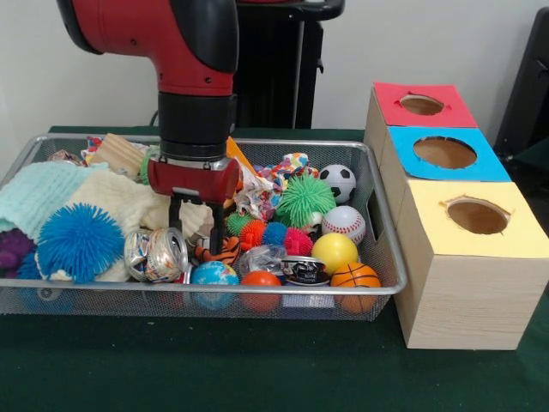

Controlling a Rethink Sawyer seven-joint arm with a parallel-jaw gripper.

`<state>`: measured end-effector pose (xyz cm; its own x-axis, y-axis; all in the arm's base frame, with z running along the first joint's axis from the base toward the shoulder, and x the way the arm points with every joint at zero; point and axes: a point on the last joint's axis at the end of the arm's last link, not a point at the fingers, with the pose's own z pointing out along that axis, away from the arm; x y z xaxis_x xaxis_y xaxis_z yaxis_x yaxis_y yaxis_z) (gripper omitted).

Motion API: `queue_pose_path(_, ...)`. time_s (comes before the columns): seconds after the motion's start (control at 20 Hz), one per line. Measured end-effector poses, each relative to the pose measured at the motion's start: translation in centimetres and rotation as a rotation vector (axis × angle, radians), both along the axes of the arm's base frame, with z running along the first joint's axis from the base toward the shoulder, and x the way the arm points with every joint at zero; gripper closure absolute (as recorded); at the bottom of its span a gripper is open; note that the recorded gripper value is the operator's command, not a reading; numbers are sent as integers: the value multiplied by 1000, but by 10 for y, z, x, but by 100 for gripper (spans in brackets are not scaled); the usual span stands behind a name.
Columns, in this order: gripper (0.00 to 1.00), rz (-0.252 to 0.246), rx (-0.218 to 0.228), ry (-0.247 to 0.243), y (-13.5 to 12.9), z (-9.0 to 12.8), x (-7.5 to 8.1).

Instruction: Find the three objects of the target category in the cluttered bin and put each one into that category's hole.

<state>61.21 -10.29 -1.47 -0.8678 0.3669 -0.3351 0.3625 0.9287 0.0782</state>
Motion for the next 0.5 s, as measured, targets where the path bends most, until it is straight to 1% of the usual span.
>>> queue_pose_path(0.25, 0, 9, 8, 0, 0, 0, -1)
queue_pose_path(0.45, 0, 18, 21, 2, 2, -5, -3)
queue_pose_path(0.5, 0, 20, 32, 7, 4, -10, -5)
